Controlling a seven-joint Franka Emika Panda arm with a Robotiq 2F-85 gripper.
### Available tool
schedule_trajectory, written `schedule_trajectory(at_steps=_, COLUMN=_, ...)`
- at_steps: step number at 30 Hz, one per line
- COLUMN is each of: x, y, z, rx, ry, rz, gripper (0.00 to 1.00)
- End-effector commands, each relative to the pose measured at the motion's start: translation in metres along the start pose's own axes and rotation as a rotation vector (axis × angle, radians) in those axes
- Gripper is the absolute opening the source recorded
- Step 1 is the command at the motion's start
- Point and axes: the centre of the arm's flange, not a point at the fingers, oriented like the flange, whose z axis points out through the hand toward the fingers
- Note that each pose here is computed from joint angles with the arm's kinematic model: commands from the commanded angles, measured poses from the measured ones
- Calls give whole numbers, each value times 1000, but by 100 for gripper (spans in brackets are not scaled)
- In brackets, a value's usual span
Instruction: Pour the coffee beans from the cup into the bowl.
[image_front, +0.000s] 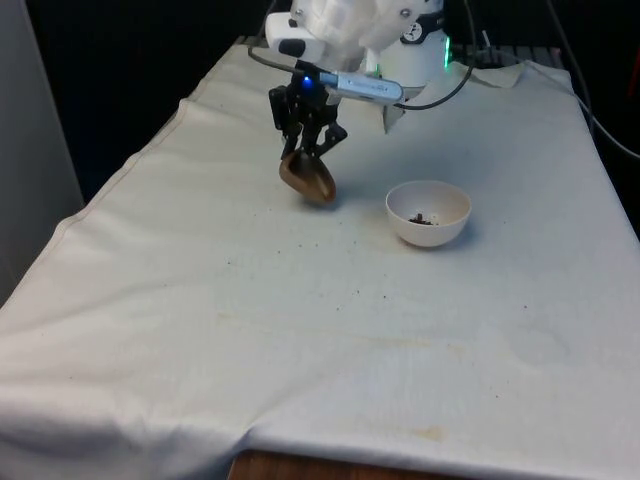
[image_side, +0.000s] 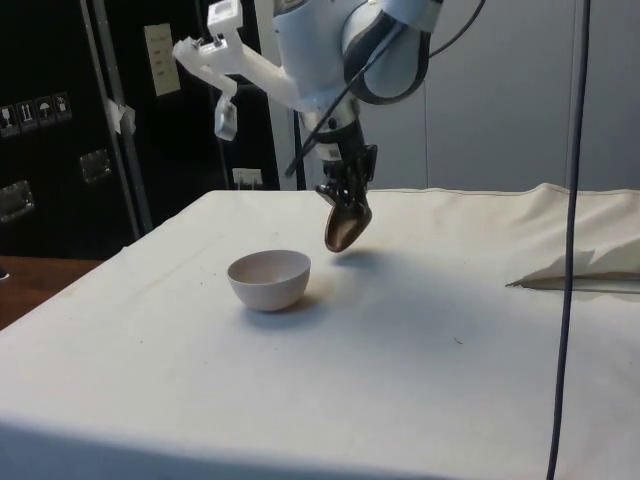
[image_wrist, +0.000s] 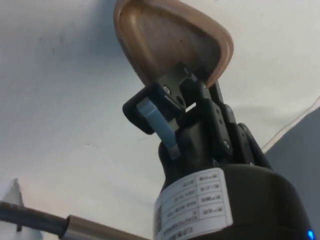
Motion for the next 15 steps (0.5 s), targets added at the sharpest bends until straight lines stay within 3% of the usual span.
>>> schedule_trajectory(at_steps=1, x=1, y=0, z=1, rx=24, ry=-3, rz=-2, gripper=4)
schedule_trajectory(at_steps=5, x=5, y=4, z=4, rx=52, ry=-9, rz=3, gripper=4)
schedule_trajectory(at_steps=6, x=5, y=5, z=3, rx=35, ry=-8, rz=4, gripper=4)
schedule_trajectory(at_steps=7, x=5, y=5, z=5, rx=57, ry=-11, rz=4, gripper=4)
schedule_trajectory(at_steps=13, x=11, y=11, z=8, rx=95, ry=-19, rz=9, gripper=4)
schedule_trajectory(at_steps=14, x=10, y=11, z=7, rx=75, ry=-18, rz=9, gripper=4)
schedule_trajectory(at_steps=15, x=12, y=11, z=9, rx=100, ry=-20, rz=10, gripper=4)
